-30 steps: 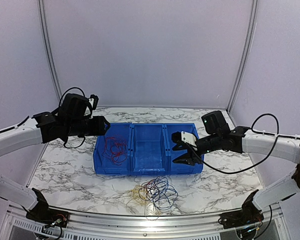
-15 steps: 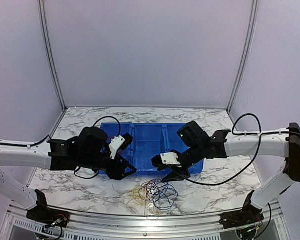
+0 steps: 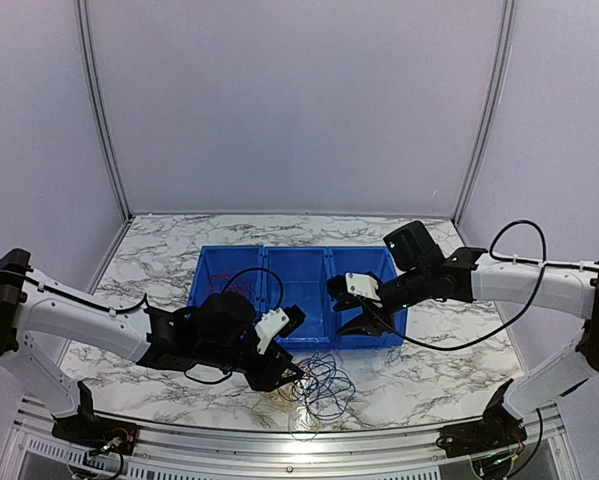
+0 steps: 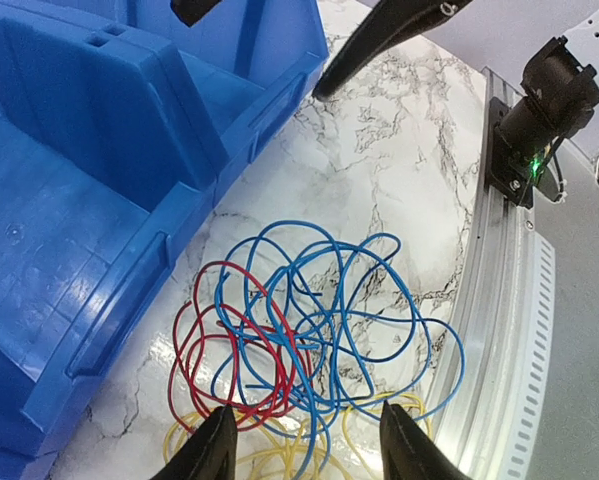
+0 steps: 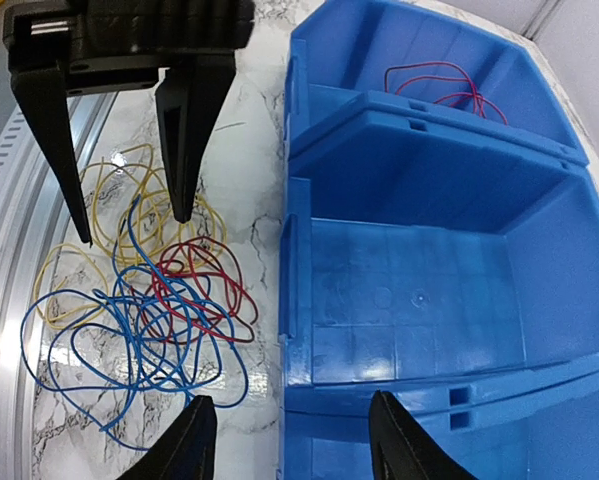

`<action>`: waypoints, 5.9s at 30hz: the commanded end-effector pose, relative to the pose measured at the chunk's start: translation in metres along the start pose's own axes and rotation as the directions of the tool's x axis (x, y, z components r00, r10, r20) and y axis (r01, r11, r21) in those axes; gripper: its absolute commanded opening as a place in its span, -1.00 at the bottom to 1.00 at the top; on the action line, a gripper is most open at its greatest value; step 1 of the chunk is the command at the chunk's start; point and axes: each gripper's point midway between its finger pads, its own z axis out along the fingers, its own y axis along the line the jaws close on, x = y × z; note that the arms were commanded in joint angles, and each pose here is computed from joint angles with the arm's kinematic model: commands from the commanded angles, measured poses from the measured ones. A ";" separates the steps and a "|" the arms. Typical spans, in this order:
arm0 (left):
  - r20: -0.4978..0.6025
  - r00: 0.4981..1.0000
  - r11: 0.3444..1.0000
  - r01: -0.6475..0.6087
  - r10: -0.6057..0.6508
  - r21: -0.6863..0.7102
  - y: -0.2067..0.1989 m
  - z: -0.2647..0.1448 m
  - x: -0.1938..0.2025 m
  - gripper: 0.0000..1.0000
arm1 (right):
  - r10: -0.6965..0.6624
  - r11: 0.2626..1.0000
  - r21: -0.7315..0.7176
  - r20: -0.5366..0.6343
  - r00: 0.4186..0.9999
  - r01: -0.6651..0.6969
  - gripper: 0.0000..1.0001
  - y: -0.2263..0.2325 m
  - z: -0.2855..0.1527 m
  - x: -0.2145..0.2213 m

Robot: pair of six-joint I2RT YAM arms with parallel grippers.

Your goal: Untangle the cables

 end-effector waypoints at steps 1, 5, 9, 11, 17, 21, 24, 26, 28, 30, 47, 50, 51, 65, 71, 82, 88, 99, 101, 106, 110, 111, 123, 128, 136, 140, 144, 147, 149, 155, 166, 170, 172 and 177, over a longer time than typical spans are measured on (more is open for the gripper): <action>0.037 0.999 0.999 -0.041 0.041 0.013 -0.007 0.010 -0.018 -0.04 | 0.020 0.999 0.025 0.043 0.999 -0.021 0.05 -0.007 -0.012 -0.005; -0.014 0.999 0.998 -0.049 0.049 -0.029 0.000 0.018 -0.015 -0.30 | 0.023 0.999 0.032 0.035 0.999 -0.024 0.05 -0.009 -0.011 -0.001; -0.066 0.996 0.997 -0.060 0.056 -0.056 0.004 0.023 -0.012 -0.50 | 0.025 0.999 0.031 0.031 0.999 -0.026 0.05 -0.009 -0.009 0.001; -0.075 0.995 0.996 -0.064 0.059 -0.064 0.005 0.021 -0.012 -0.63 | 0.022 0.999 0.032 0.030 0.999 -0.023 0.05 -0.010 -0.009 0.001; -0.046 0.997 0.995 -0.072 0.069 -0.067 0.001 0.007 -0.026 -0.93 | 0.023 0.999 0.035 0.028 0.999 -0.024 0.05 -0.009 -0.009 0.002; -0.042 0.998 0.997 -0.040 0.038 -0.062 -0.001 0.004 -0.028 -0.42 | 0.024 0.999 0.033 0.028 0.999 -0.025 0.05 -0.009 -0.009 0.002; -0.062 0.998 0.998 -0.022 0.018 -0.066 0.001 0.008 -0.020 -0.35 | 0.024 0.999 0.030 0.026 0.999 -0.025 0.05 -0.009 -0.008 0.003; -0.084 0.996 0.997 -0.014 0.008 -0.077 0.005 0.012 -0.013 -0.35 | 0.025 0.999 0.030 0.026 0.999 -0.026 0.05 -0.009 -0.008 0.003; -0.103 0.995 0.997 -0.008 0.000 -0.079 0.006 0.015 -0.008 -0.36 | 0.025 0.999 0.030 0.025 0.999 -0.026 0.05 -0.008 -0.008 0.004; -0.125 0.992 0.997 -0.004 -0.006 -0.078 0.006 0.019 -0.003 -0.37 | 0.024 0.999 0.030 0.025 0.999 -0.024 0.06 -0.008 -0.008 0.004; 0.022 0.997 0.993 -0.068 0.071 -0.092 -0.007 -0.029 -0.062 -1.00 | 0.066 0.998 -0.005 0.120 0.991 -0.066 0.06 -0.010 -0.019 -0.029; 0.108 0.990 0.991 -0.081 0.092 -0.102 -0.013 -0.055 -0.089 -1.00 | 0.092 0.995 -0.056 0.197 0.976 -0.083 0.15 -0.013 -0.035 -0.066; 0.133 0.986 0.990 -0.083 0.098 -0.113 -0.013 -0.062 -0.097 -1.00 | 0.101 0.993 -0.077 0.219 0.971 -0.086 0.23 -0.014 -0.039 -0.077; 0.312 0.942 0.985 -0.083 0.127 -0.150 -0.023 -0.127 -0.147 -1.00 | 0.110 0.966 -0.255 0.250 0.962 -0.044 0.38 0.014 -0.020 -0.138; 0.326 0.937 0.982 -0.074 0.127 -0.171 -0.019 -0.135 -0.146 -1.00 | 0.122 0.958 -0.281 0.243 0.962 -0.051 -0.26 0.016 -0.012 -0.134; 0.293 0.946 0.970 -0.071 0.139 -0.232 -0.004 -0.126 -0.132 -1.00 | 0.124 0.950 -0.310 0.274 0.954 -0.034 -1.00 0.015 -0.022 -0.154; 0.303 0.946 0.974 -0.045 0.114 -0.223 -0.001 -0.117 -0.123 -0.19 | 0.110 0.964 -0.264 0.305 0.946 -0.027 -1.00 0.009 -0.036 -0.167; 0.478 0.877 0.998 -0.055 0.054 -0.012 -0.025 -0.067 -0.122 0.08 | 0.075 0.980 -0.199 0.395 0.916 0.005 -1.00 0.005 -0.071 -0.202; 0.506 0.862 0.999 -0.049 0.041 0.003 -0.024 -0.055 -0.121 0.07 | 0.064 0.981 -0.193 0.406 0.911 0.017 -1.00 0.005 -0.078 -0.208; 0.449 0.894 0.996 -0.034 -0.008 0.084 -0.028 -0.011 -0.098 -0.12 | -0.014 0.993 -0.102 0.451 0.892 0.067 -1.00 -0.007 -0.113 -0.229; 0.357 0.933 0.991 -0.006 -0.042 0.132 -0.029 0.020 -0.067 -0.37 | -0.080 0.995 -0.009 0.511 0.856 0.098 -1.00 -0.024 -0.159 -0.254; 0.333 0.942 0.990 0.005 -0.051 0.138 -0.028 0.026 -0.058 -0.40 | -0.094 0.995 0.011 0.524 0.846 0.104 -1.00 -0.027 -0.170 -0.260; 0.186 0.971 0.984 0.127 -0.149 0.129 -0.011 0.048 0.008 -0.45 | -0.264 0.960 0.234 0.582 0.769 0.153 -1.00 -0.043 -0.254 -0.312; 0.214 0.966 0.983 0.116 -0.146 0.146 -0.017 0.037 -0.001 -0.37 | -0.241 0.960 0.256 0.561 0.792 0.111 -1.00 -0.058 -0.243 -0.302; 0.333 0.929 0.981 0.116 -0.162 0.153 -0.024 -0.003 -0.036 -0.11 | -0.167 0.970 0.238 0.507 0.846 0.049 -1.00 -0.074 -0.199 -0.265; 0.395 0.901 0.981 0.137 -0.181 0.135 -0.020 -0.028 -0.047 -0.05 | -0.139 0.971 0.237 0.474 0.870 0.026 -1.00 -0.082 -0.177 -0.244; 0.447 0.875 0.976 0.217 -0.186 -0.018 0.012 -0.049 -0.044 0.05 | -0.122 0.968 0.249 0.434 0.893 0.012 -1.00 -0.093 -0.153 -0.223; 0.461 0.870 0.959 0.257 -0.175 -0.121 0.032 -0.063 -0.035 0.09 | -0.112 0.965 0.264 0.408 0.906 0.000 -1.00 -0.102 -0.138 -0.210; 0.472 0.864 0.948 0.278 -0.176 -0.156 0.041 -0.071 -0.030 0.13 | -0.101 0.965 0.263 0.394 0.913 -0.007 -1.00 -0.107 -0.127 -0.202; 0.476 0.860 0.927 0.312 -0.184 -0.206 0.054 -0.081 -0.016 0.15 | -0.057 0.968 0.250 0.361 0.931 -0.038 -1.00 -0.119 -0.093 -0.175; 0.501 0.849 0.920 0.318 -0.169 -0.229 0.058 -0.095 -0.018 0.16 | 0.056 0.969 0.224 0.209 0.976 -0.103 -1.00 -0.149 -0.017 -0.094; 0.509 0.845 0.914 0.324 -0.164 -0.244 0.061 -0.100 -0.017 0.16 | 0.106 0.964 0.230 0.129 0.986 -0.134 -1.00 -0.160 0.008 -0.058; 0.510 0.845 0.909 0.328 -0.161 -0.256 0.064 -0.101 -0.015 0.16 | 0.123 0.963 0.230 0.087 0.989 -0.140 -1.00 -0.164 0.019 -0.044; 0.509 0.846 0.903 0.332 -0.158 -0.272 0.066 -0.101 -0.015 0.17 | 0.192 0.964 0.190 -0.006 0.981 -0.187 -0.56 -0.165 0.037 -0.021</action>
